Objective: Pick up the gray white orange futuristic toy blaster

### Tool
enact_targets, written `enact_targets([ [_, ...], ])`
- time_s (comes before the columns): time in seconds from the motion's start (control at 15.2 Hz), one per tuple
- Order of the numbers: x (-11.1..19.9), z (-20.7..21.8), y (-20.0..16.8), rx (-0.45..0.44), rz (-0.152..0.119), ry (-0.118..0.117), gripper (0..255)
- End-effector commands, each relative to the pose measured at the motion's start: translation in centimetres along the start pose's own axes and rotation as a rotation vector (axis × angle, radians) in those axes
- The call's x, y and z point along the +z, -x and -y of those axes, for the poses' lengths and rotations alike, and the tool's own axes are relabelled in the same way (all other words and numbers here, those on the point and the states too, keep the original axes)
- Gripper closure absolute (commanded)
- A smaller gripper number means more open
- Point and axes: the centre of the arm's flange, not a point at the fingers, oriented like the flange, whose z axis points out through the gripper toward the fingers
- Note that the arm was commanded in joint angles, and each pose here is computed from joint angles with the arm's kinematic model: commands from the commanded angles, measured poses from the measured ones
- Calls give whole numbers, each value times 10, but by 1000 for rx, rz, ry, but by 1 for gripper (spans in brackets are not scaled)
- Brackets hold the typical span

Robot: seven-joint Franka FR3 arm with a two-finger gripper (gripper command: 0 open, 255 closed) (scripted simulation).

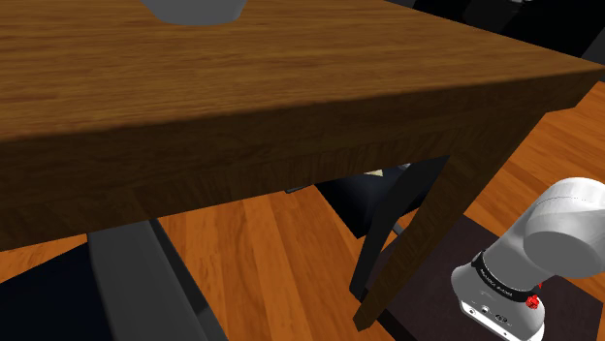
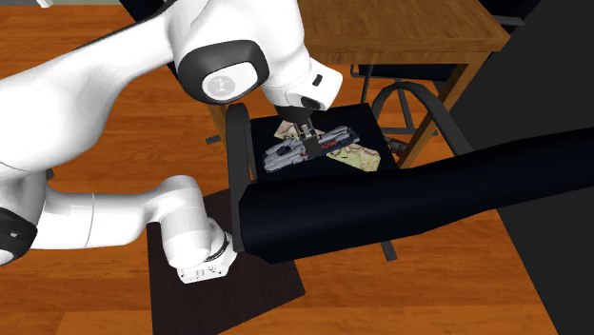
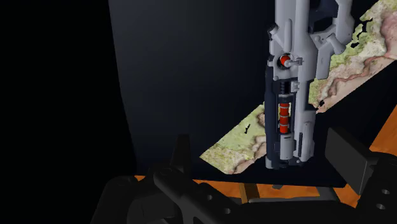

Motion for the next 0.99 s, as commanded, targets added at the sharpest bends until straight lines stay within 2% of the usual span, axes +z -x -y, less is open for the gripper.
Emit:
enact_targets([
  [0.0,0,0,0,0,0,0,0],
  [0.73,124,52,-44,30,77,-127,0],
  [0.79,131,55,-47,32,82,-135,0],
  [0.92,141,55,-44,32,82,-135,0],
])
